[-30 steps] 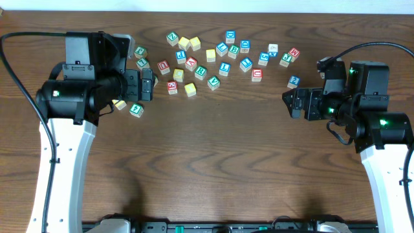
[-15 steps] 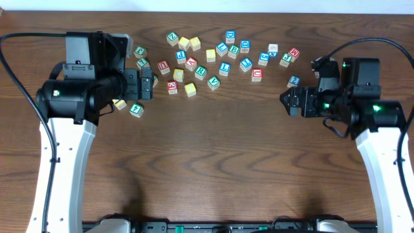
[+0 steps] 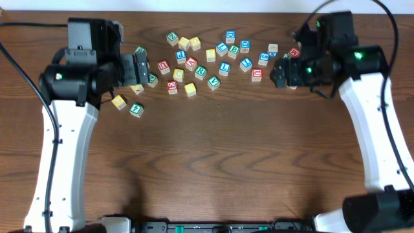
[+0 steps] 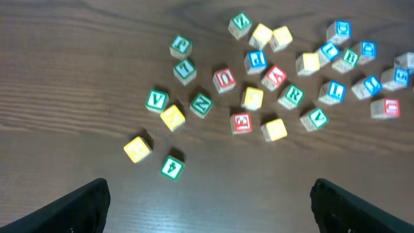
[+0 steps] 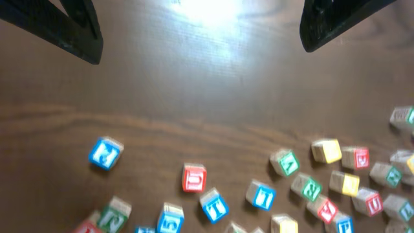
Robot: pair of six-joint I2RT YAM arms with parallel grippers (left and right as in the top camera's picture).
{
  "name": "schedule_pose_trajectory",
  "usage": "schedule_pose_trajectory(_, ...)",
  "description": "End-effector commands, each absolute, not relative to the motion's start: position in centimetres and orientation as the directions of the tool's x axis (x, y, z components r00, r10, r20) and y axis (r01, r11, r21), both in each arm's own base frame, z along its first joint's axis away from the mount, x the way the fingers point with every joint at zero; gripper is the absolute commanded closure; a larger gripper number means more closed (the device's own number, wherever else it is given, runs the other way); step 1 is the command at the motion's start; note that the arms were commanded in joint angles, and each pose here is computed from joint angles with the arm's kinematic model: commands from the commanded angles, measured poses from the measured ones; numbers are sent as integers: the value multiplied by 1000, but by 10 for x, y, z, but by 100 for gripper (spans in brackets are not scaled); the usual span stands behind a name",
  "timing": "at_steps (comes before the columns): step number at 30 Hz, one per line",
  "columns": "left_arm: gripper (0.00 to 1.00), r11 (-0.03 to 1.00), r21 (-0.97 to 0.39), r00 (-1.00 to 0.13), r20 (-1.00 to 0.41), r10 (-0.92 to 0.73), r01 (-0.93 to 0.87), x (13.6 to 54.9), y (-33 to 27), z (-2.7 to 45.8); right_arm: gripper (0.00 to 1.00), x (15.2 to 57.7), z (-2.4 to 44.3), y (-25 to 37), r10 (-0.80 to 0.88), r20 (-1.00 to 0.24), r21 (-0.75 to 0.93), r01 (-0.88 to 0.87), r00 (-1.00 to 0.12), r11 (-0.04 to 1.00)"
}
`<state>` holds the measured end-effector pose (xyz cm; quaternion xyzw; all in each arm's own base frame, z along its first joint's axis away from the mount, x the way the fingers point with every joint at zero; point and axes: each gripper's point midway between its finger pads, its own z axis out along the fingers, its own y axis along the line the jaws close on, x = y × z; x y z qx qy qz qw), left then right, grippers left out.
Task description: Spell out ROBOT
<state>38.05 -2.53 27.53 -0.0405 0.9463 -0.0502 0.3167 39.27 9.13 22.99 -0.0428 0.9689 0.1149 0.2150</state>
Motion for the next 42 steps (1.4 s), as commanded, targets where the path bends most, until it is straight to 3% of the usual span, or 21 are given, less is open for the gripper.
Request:
schedule_pose_trajectory(1,2,989,-111,-782,-606,-143,-95,393,-18,284,9,411,233,100,-11,-437,188,-103,-899,977)
schedule_pose_trajectory(13,2,984,-79,-791,-586,-175,-159,397,-8,274,6,435,202,129,1,-415,183,-83,-910,980)
schedule_pose_trajectory(23,2,976,-81,-789,-577,-212,-203,398,-4,270,22,449,181,135,22,-418,142,-41,-908,989)
schedule_pose_trajectory(31,2,974,-81,-801,-557,-222,-214,401,-4,260,26,458,163,129,116,-394,132,69,-912,989)
schedule_pose_trajectory(36,2,974,-77,-809,-544,-221,-214,403,-4,254,18,463,159,139,110,-394,173,45,-912,984)
schedule_pose_trajectory(42,3,971,-83,-808,-542,-232,-223,404,-4,253,18,466,159,144,99,-409,173,29,-907,985)
